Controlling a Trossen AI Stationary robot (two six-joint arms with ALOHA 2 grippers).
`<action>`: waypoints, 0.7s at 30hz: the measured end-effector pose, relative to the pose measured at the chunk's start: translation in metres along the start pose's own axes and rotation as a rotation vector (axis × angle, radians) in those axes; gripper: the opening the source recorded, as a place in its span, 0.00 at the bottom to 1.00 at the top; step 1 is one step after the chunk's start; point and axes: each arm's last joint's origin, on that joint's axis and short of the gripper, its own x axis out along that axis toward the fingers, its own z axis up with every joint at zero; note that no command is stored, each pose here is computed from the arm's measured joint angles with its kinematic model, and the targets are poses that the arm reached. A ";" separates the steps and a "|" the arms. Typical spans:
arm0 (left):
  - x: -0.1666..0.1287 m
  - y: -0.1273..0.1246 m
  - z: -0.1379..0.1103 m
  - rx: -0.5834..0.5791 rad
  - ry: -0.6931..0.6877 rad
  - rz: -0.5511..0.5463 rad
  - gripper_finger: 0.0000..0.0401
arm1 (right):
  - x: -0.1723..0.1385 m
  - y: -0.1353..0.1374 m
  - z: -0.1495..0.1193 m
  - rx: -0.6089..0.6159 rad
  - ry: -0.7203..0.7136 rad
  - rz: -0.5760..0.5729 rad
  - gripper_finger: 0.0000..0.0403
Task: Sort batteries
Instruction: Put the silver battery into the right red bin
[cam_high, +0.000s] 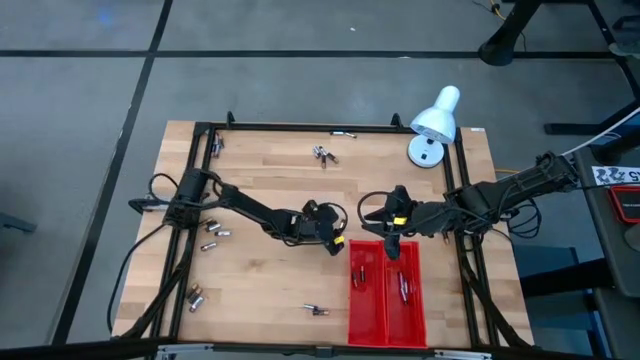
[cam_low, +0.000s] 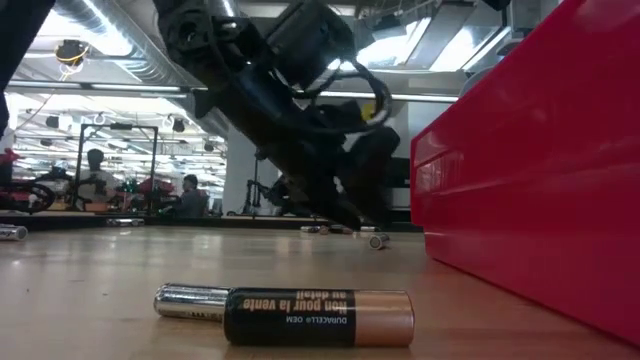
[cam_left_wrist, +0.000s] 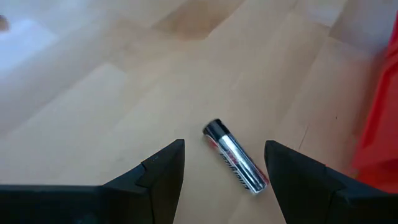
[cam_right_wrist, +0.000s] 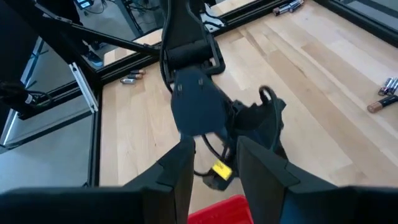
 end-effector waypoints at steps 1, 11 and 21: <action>0.003 -0.001 -0.002 0.002 0.009 0.005 0.52 | 0.000 0.000 0.000 -0.002 0.003 -0.003 0.31; 0.011 -0.006 -0.003 0.048 0.099 0.063 0.52 | 0.000 0.000 -0.001 -0.014 0.021 0.007 0.31; 0.008 -0.003 -0.006 0.019 0.154 0.077 0.48 | 0.000 0.000 -0.002 -0.046 0.029 0.013 0.31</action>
